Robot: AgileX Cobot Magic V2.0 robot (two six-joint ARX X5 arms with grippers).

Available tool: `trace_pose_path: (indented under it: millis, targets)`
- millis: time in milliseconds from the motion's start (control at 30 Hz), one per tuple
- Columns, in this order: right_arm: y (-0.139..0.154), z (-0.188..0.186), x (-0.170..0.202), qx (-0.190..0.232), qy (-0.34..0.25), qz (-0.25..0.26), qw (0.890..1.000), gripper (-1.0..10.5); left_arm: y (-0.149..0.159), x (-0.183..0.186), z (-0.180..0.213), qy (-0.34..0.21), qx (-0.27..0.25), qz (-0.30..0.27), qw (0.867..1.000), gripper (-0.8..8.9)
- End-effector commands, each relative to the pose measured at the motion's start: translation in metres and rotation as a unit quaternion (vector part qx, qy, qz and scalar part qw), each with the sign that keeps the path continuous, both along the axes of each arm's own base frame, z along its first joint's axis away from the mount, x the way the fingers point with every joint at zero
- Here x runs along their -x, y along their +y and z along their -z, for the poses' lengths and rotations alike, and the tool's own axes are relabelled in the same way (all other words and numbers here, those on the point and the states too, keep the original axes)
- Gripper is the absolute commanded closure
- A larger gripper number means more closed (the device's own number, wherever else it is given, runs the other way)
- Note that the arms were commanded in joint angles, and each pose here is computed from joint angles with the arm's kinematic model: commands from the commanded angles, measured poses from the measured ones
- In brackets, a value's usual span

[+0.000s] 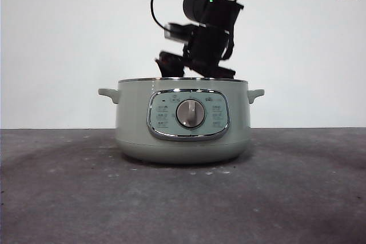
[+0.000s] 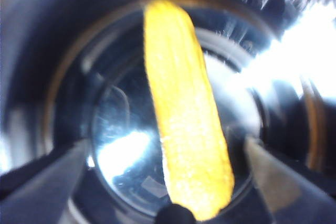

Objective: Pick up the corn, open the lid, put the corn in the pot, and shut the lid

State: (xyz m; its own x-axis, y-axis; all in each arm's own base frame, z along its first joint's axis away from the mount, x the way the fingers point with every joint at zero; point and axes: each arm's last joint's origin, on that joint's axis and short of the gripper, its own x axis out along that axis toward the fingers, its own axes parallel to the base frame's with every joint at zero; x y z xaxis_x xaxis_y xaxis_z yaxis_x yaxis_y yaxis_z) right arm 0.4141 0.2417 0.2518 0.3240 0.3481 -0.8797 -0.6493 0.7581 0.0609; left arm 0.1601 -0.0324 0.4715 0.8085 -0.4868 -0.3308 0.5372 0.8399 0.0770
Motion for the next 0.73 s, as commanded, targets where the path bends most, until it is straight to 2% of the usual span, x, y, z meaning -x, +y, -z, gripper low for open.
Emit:
trace_pose_path:
  millis: [33, 267, 367, 433, 733]
  targets:
    - [-0.003, -0.023, 0.003, -0.007, -0.008, 0.005, 1.000, 3.5, 0.001, 0.005, -0.009, -0.033, 0.008, 0.004, 0.999, 8.21]
    - [-0.021, -0.105, 0.035, -0.032, -0.044, 0.012, 0.998, 3.6, -0.001, -0.003, -0.007, -0.029, 0.008, 0.008, 1.000, 8.21]
    - [-0.035, -0.141, 0.057, -0.052, -0.073, 0.017, 0.996, 4.2, -0.006, -0.013, -0.004, -0.021, 0.007, 0.019, 1.000, 8.21]
    - [-0.045, -0.164, 0.075, -0.061, -0.094, 0.018, 0.994, 4.2, -0.012, -0.022, -0.001, -0.017, 0.007, 0.030, 0.999, 8.21]
    - [-0.086, -0.223, 0.147, -0.072, -0.119, 0.013, 0.990, 4.2, -0.051, -0.072, 0.018, -0.003, 0.005, 0.088, 0.996, 8.21]
